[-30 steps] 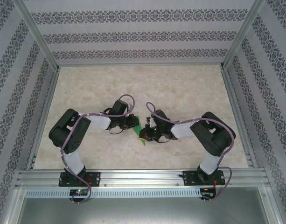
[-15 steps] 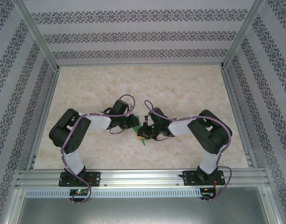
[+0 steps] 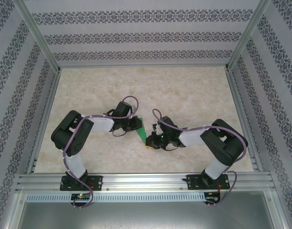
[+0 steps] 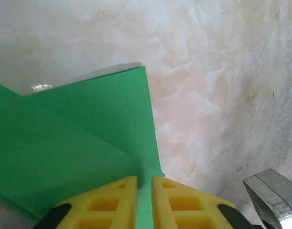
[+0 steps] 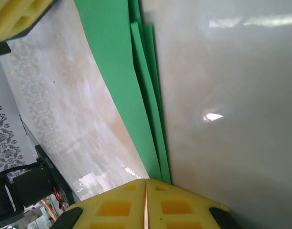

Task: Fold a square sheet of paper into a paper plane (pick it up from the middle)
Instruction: Fold the wing for the fifth time at the center of the table.

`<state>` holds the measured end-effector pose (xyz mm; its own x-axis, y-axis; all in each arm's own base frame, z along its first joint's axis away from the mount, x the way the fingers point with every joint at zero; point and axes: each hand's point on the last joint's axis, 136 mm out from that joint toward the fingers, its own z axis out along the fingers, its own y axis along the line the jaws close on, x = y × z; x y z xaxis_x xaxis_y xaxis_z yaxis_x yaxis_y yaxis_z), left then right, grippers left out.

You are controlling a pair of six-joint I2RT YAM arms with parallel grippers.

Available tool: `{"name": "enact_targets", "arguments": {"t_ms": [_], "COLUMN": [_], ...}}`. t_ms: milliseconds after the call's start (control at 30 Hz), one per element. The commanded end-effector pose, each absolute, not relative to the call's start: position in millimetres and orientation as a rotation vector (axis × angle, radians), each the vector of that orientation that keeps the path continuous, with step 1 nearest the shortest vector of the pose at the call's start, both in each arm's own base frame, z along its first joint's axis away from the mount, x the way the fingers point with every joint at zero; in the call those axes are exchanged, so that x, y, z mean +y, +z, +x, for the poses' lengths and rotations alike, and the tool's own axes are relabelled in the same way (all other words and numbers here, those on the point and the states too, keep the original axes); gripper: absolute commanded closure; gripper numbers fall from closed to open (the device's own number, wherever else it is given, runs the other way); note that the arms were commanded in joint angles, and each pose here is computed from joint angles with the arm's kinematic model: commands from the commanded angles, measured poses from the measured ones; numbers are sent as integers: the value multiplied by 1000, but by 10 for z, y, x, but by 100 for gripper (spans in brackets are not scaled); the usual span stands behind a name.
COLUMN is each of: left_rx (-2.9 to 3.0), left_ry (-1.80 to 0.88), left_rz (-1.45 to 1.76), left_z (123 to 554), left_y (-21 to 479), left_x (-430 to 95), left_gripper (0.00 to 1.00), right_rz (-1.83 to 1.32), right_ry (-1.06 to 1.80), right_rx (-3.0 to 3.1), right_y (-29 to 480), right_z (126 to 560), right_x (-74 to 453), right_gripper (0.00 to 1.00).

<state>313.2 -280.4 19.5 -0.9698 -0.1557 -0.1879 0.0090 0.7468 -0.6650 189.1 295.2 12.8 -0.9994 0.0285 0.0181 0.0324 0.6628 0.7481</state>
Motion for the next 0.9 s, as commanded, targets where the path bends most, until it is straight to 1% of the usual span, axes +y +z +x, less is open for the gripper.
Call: {"name": "enact_targets", "arguments": {"t_ms": [0,267,467,667,733,800,867], "left_rx": [2830,2831,2832,2828,2824,2819,2812], "left_ry": [-868,-892,-906,-921,-923,-926,-925], "left_rz": [-170,-138,-120,-111,-108,-88,-63], "left_z": [3005,3000,2993,2997,3007,3018,3037], "left_y": [-203,-173,-153,-126,-99,-57,14], "left_x": [-2605,-2639,-2660,-2681,-2687,-2699,-2711], "left_gripper": [82,82,82,82,82,81,80], "right_rz": [-91,-22,25,-35,-31,-14,-33], "right_ry": [-1051,-1107,-1275,-1279,-1218,-1117,-1036], "right_rx": [-2818,-2902,-2931,-2906,-2915,-2922,-2926], "right_y": [-159,265,567,309,166,-16,-153], "right_z": [1483,1770,2092,2294,2270,2185,2090], "right_x": [2659,2818,3105,3254,3211,3105,2986], "right_gripper": [90,90,89,89,91,95,95]}}
